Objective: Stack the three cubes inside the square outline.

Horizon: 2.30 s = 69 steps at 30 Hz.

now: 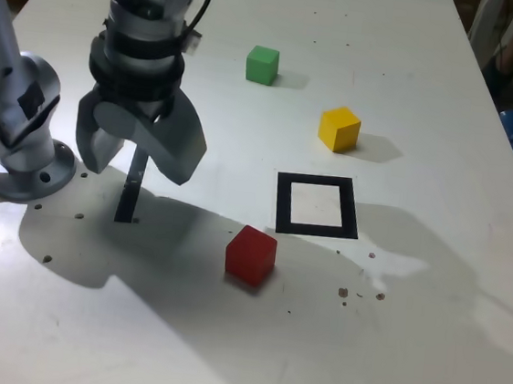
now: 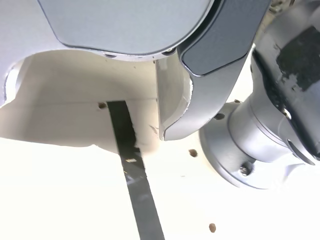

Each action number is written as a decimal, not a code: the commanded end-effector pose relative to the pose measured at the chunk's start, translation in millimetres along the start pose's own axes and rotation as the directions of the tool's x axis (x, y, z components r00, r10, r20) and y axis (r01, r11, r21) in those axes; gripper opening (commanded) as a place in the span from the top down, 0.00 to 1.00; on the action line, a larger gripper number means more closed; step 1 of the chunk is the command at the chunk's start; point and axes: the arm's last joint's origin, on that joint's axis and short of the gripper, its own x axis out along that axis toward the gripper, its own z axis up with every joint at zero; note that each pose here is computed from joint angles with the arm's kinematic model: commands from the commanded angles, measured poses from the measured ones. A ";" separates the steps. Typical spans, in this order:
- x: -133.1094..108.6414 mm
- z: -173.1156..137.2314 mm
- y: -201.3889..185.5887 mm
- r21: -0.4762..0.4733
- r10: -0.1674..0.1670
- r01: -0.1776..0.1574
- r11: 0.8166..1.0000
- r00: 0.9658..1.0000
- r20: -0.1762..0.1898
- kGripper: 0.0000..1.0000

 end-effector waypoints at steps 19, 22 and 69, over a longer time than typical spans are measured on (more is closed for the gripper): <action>-34.5 81.0 -66.4 0.259 0.081 -0.082 0.962 0.997 0.017 0.01; -32.4 92.5 -72.0 0.273 0.078 -0.079 0.959 0.997 0.012 0.01; -1.3 155.5 -88.1 0.254 0.120 -0.103 0.962 0.991 -0.053 0.67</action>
